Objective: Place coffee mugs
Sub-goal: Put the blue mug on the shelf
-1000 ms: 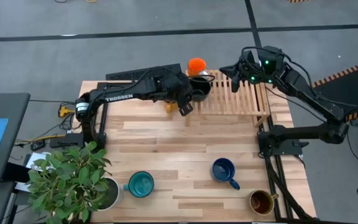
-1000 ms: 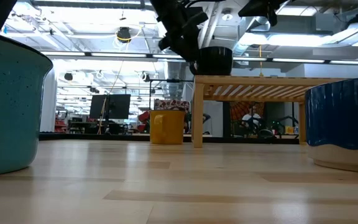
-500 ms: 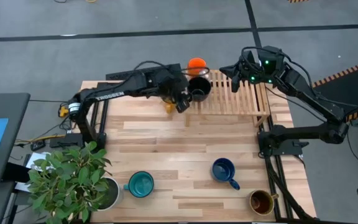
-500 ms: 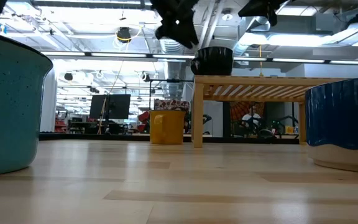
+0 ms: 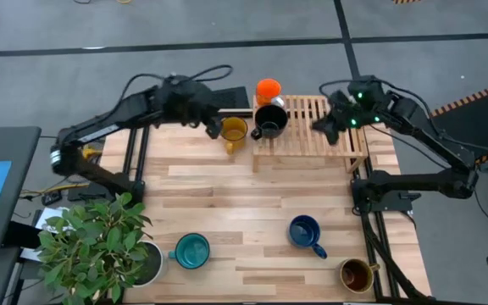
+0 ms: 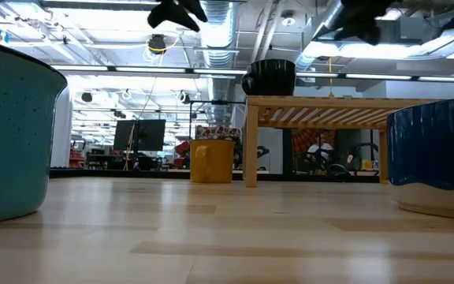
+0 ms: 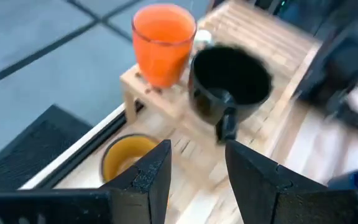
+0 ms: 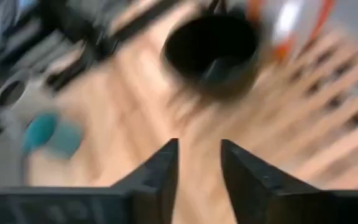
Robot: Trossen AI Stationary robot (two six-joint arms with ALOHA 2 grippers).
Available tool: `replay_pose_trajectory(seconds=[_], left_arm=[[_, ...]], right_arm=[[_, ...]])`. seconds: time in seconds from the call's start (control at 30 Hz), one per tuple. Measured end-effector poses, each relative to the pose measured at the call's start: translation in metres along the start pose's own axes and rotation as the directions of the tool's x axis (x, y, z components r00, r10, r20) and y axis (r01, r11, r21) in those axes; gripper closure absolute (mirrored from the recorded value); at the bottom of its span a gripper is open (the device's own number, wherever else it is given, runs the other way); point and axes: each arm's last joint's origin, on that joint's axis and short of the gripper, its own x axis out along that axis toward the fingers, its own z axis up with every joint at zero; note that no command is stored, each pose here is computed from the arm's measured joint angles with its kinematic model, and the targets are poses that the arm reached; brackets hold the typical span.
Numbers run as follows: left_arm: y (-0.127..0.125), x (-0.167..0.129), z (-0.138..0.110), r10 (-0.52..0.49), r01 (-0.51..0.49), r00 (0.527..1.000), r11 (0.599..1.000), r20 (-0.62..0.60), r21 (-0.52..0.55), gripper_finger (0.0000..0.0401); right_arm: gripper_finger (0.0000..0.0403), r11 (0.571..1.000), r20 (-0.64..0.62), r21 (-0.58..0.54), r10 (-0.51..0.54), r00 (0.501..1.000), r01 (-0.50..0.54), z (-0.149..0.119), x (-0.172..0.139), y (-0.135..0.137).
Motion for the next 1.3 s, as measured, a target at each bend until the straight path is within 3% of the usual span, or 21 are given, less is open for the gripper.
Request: replay_pose_trajectory(seconds=[0.1,0.2,0.37,0.47,0.57,0.77,0.97,1.13,1.3], left_arm=[[0.003,-0.014,-0.015,-0.056,0.068,0.989,0.994,0.135,-0.08,0.0266],[0.006,-0.024,-0.03,-0.106,0.148,0.963,0.977,0.247,-0.154,0.0266],[0.009,-0.035,-0.049,-0.149,0.224,0.936,0.95,0.318,-0.215,0.0266],[0.009,-0.04,-0.053,-0.162,0.234,0.936,0.95,0.313,-0.209,0.0266],[0.008,-0.044,-0.053,-0.202,0.257,0.928,0.955,0.312,-0.146,0.0265],[0.007,-0.049,-0.053,-0.285,0.31,0.912,0.95,0.296,-0.042,0.0265],[0.005,-0.049,-0.054,-0.353,0.365,0.897,0.931,0.267,0.003,0.0265],[0.004,-0.048,-0.054,-0.353,0.367,0.897,0.93,0.268,-0.002,0.0265],[0.005,-0.048,-0.054,-0.338,0.354,0.9,0.935,0.275,-0.01,0.0265]], right_arm=[[0.0204,0.993,-0.157,0.036,0.113,0.981,-0.109,-0.018,-0.003,0.011],[0.0173,0.979,-0.307,0.119,0.193,0.932,-0.164,-0.035,0.0,0.024],[0.0159,0.961,-0.522,0.249,0.238,0.819,-0.12,-0.072,0.016,0.043],[0.0159,0.954,-0.613,0.3,0.208,0.762,-0.019,-0.1,0.032,0.053],[0.0159,0.939,-0.649,0.334,0.167,0.742,0.081,-0.126,0.049,0.063],[0.0159,0.876,-0.627,0.443,0.152,0.764,0.19,-0.159,0.082,0.084],[0.0159,0.877,-0.699,0.384,0.072,0.712,0.288,-0.181,0.104,0.101],[0.0159,0.891,-0.72,0.351,0.06,0.691,0.288,-0.194,0.122,0.114],[0.0159,0.894,-0.763,0.269,-0.03,0.646,0.359,-0.211,0.139,0.115]])
